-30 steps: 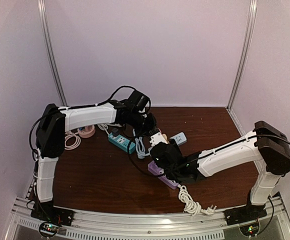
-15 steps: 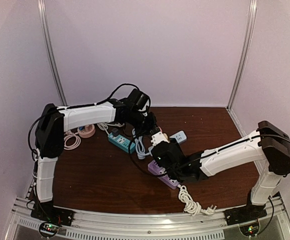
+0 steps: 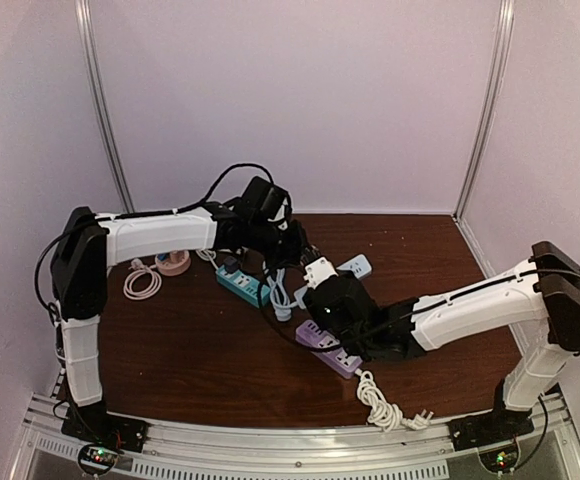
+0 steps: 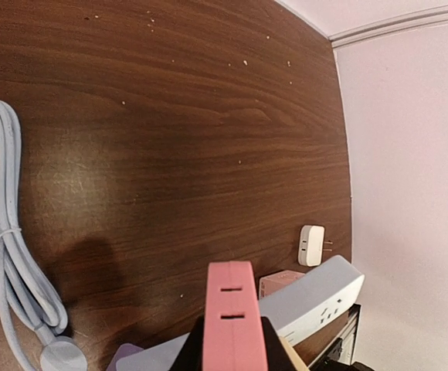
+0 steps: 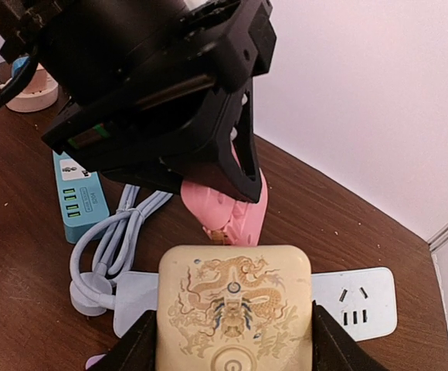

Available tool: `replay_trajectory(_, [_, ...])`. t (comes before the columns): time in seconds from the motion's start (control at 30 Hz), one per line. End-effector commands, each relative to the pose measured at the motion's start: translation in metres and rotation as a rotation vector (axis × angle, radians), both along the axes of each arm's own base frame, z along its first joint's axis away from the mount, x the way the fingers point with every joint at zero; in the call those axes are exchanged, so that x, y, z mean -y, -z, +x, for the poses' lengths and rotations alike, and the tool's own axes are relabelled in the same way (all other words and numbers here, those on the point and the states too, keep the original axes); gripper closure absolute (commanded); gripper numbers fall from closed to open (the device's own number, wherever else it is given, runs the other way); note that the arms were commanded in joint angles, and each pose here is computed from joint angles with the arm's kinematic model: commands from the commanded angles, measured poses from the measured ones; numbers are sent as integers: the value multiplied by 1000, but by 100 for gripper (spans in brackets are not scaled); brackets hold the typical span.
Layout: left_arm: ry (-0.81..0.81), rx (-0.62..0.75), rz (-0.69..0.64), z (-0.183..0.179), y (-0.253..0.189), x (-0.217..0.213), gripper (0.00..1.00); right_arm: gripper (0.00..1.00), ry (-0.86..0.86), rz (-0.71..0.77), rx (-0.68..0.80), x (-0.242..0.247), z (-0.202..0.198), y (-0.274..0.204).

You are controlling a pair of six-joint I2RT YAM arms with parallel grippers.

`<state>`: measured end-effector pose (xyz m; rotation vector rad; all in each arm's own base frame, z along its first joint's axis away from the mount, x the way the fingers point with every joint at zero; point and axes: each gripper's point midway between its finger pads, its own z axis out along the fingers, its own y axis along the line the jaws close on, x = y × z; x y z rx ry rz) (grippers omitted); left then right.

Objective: Pull the plug off the socket

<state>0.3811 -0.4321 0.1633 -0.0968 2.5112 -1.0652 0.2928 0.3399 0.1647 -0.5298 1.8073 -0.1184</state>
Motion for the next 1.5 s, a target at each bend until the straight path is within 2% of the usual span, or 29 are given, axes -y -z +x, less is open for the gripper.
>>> replay_trajectory(0.0, [-434, 353, -85, 107, -98, -102, 100, 88, 174, -125, 14, 54, -4, 14])
replay_trajectory(0.13, [-473, 327, -123, 108, -103, -105, 100, 89, 176, -166, 35, 51, -6, 13])
replay_trajectory(0.37, [-494, 279, -113, 114, -104, -101, 100, 89, 168, -238, 78, 37, -10, 8])
replay_trajectory(0.63, [-429, 333, -132, 117, -111, -93, 100, 87, 180, -266, 102, 38, -9, 8])
replay_trajectory(0.67, [-406, 348, -158, 116, -114, -90, 100, 83, 181, -265, 101, 39, -7, 8])
replay_trajectory(0.8, [-345, 363, -190, 115, -116, -80, 100, 47, 152, -226, 76, 34, -2, 5])
replay_trajectory(1.0, [-260, 355, -216, 107, -107, -67, 100, 20, 138, -71, 20, 34, 13, -18])
replay_trajectory(1.17, [-219, 352, -238, 101, -98, -57, 100, 11, 97, -11, -7, 29, 17, -31])
replay_trajectory(1.47, [-132, 394, -227, 93, -102, -48, 100, 11, 77, 130, -113, 47, 30, -34])
